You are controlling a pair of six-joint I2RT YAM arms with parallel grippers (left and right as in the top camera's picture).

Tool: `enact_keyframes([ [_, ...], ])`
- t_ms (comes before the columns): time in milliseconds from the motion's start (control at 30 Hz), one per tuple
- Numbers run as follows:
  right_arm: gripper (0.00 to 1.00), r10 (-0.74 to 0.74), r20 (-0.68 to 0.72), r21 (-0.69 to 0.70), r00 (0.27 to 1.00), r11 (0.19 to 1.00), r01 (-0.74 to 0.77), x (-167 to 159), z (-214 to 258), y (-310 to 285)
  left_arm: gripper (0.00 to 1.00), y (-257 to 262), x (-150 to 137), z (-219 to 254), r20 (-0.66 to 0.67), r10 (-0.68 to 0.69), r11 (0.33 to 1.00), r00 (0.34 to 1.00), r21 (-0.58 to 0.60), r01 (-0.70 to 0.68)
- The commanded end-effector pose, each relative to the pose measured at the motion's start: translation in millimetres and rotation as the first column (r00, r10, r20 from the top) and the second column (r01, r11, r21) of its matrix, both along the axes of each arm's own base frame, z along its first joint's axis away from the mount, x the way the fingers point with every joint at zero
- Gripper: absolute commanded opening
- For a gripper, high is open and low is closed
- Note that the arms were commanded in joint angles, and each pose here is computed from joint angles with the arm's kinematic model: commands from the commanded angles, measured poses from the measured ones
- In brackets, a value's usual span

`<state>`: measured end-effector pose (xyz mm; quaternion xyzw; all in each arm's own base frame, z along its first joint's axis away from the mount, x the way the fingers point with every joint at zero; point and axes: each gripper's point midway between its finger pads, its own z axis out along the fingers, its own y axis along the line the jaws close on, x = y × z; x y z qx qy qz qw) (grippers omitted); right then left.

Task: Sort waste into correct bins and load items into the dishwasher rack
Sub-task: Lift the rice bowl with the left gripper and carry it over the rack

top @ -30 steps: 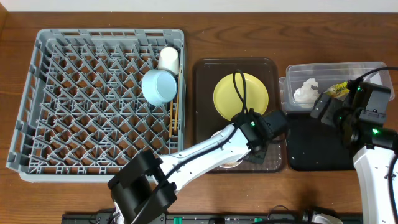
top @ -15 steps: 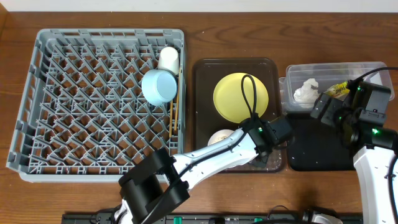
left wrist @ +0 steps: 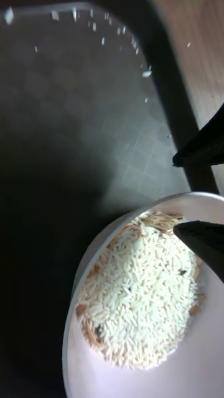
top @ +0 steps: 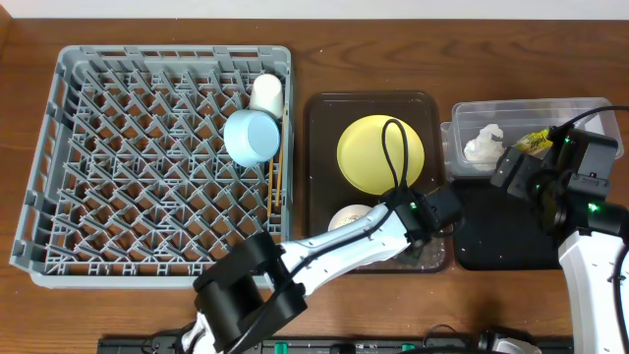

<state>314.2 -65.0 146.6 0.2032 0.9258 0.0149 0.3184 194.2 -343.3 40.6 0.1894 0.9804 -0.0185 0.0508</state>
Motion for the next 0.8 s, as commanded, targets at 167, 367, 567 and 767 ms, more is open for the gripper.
enact_keyframes([
  [167,0.99,0.012,0.011,-0.009,1.000,1.000,-0.012,0.4,4.6,0.1,0.29,9.2,-0.5,-15.5,-0.006,0.008,0.999,1.000,0.052,-0.008],
  [367,0.99,0.012,0.011,-0.009,1.000,1.000,-0.012,0.4,4.6,0.1,0.28,10.7,-1.3,-15.6,-0.009,0.009,0.998,1.000,0.058,-0.008],
  [567,0.99,0.012,0.012,-0.009,1.000,1.000,-0.012,0.4,4.6,0.1,0.28,12.4,-2.2,-15.7,-0.013,0.009,0.998,1.000,0.065,-0.008],
  [767,0.99,0.012,0.011,-0.009,1.000,1.000,-0.012,0.4,4.6,0.1,0.15,12.4,-2.2,-15.7,-0.013,0.008,0.998,1.000,0.065,-0.007],
])
